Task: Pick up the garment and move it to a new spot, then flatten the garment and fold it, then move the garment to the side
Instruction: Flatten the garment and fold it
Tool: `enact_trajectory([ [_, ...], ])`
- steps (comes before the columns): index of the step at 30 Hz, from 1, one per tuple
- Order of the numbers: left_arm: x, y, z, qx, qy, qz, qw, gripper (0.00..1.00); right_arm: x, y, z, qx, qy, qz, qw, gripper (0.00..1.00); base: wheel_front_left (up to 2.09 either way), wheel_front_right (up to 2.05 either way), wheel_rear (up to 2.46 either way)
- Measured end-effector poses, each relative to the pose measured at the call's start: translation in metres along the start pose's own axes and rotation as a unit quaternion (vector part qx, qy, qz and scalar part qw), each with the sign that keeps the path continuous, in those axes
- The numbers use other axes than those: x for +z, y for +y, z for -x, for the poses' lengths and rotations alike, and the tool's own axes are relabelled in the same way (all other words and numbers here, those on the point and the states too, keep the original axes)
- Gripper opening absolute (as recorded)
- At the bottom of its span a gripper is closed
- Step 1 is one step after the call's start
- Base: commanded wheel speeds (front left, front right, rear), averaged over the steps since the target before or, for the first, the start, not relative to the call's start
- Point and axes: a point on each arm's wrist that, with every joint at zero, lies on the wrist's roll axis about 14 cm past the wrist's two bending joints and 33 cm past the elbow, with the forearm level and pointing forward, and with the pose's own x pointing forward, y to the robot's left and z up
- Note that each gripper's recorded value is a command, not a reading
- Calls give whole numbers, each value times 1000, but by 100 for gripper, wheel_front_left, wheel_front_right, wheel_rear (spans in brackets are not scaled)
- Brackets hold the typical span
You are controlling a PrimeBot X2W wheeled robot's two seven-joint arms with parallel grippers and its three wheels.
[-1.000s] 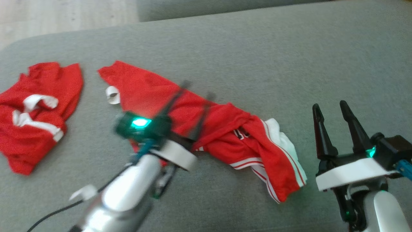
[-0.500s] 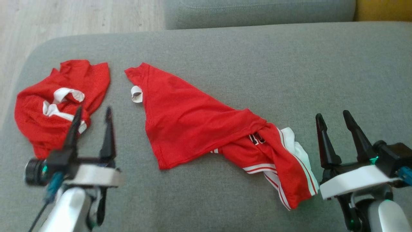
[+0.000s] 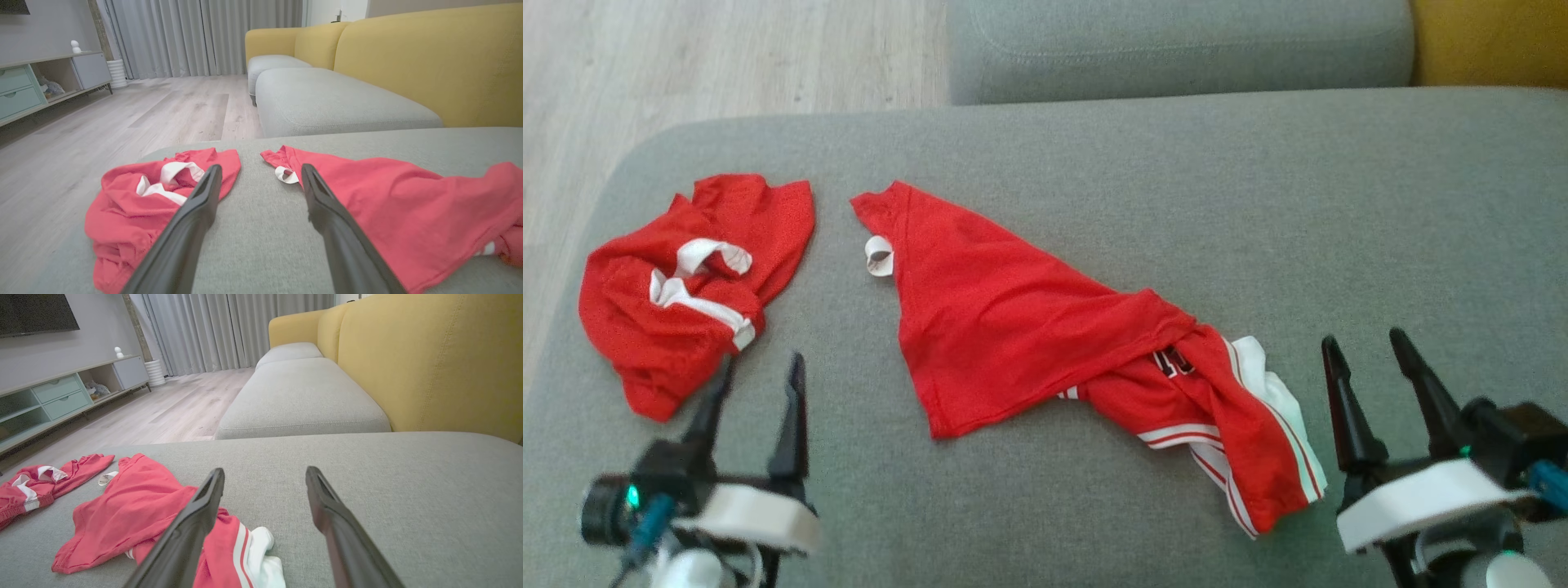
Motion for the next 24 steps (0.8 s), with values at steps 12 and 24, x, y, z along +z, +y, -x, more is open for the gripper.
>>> enact_trajectory([
  [12, -13, -10, 18, -1, 26, -2, 1000, 100, -4, -1, 15, -6, 7, -1, 1000, 100, 0, 0, 0],
  [24, -16, -12, 18, -6, 33, -5, 999, 100, -6, -1, 14, -6, 13, -2, 1000, 100, 0, 0, 0],
])
